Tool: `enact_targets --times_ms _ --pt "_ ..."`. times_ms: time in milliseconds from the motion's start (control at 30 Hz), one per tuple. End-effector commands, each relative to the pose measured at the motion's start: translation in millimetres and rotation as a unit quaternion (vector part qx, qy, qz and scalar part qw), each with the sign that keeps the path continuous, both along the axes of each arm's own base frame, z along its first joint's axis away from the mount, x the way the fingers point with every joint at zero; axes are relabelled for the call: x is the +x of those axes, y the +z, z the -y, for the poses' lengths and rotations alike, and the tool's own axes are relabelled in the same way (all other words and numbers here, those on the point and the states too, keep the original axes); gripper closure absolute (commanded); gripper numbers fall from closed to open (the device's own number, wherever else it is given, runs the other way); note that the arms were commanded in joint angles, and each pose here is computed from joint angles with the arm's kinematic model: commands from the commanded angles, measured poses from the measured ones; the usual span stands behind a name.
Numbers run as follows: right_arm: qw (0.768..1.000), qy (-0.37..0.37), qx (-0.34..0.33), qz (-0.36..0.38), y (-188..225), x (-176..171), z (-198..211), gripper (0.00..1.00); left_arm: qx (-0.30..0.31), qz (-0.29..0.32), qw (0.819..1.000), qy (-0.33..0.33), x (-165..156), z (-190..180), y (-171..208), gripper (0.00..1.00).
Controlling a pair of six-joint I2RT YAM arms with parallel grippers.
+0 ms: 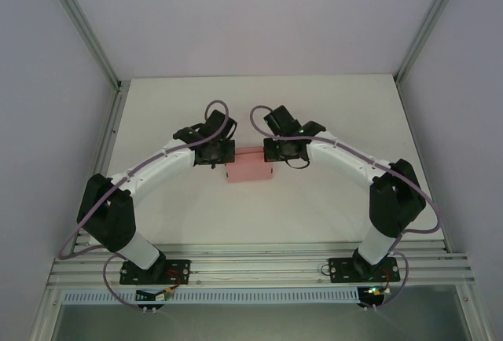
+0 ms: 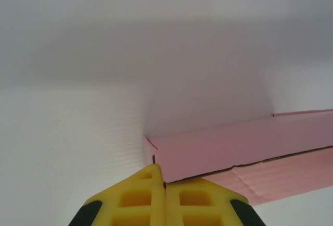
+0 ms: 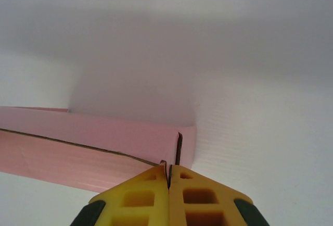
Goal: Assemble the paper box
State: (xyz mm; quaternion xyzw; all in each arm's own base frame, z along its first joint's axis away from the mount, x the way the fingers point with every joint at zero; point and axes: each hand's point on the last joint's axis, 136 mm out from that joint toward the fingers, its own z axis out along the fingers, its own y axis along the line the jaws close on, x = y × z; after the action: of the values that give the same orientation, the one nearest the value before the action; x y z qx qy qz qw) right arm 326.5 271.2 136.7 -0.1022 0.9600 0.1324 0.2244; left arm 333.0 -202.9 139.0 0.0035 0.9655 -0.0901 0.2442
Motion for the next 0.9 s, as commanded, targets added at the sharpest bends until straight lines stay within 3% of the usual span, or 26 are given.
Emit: enact_targets --times_ms 0,333,533,867 --pt "0.999 0.035 0.028 0.004 1 -9 -19 1.0 -0.039 -0.018 0.999 -0.012 -10 19 -7 1.0" --pt "0.998 0.057 0.039 0.012 -13 -20 -18 1.0 -0.024 -0.035 0.999 -0.034 -31 14 -29 1.0" --pt "0.992 0.094 0.041 0.069 -29 -35 -13 1.0 -0.005 -0.027 0.998 -0.063 -52 10 -52 1.0" --pt "0.987 0.112 0.023 0.117 -58 -49 -6 1.0 -0.008 0.04 0.997 -0.071 -67 2 -76 1.0"
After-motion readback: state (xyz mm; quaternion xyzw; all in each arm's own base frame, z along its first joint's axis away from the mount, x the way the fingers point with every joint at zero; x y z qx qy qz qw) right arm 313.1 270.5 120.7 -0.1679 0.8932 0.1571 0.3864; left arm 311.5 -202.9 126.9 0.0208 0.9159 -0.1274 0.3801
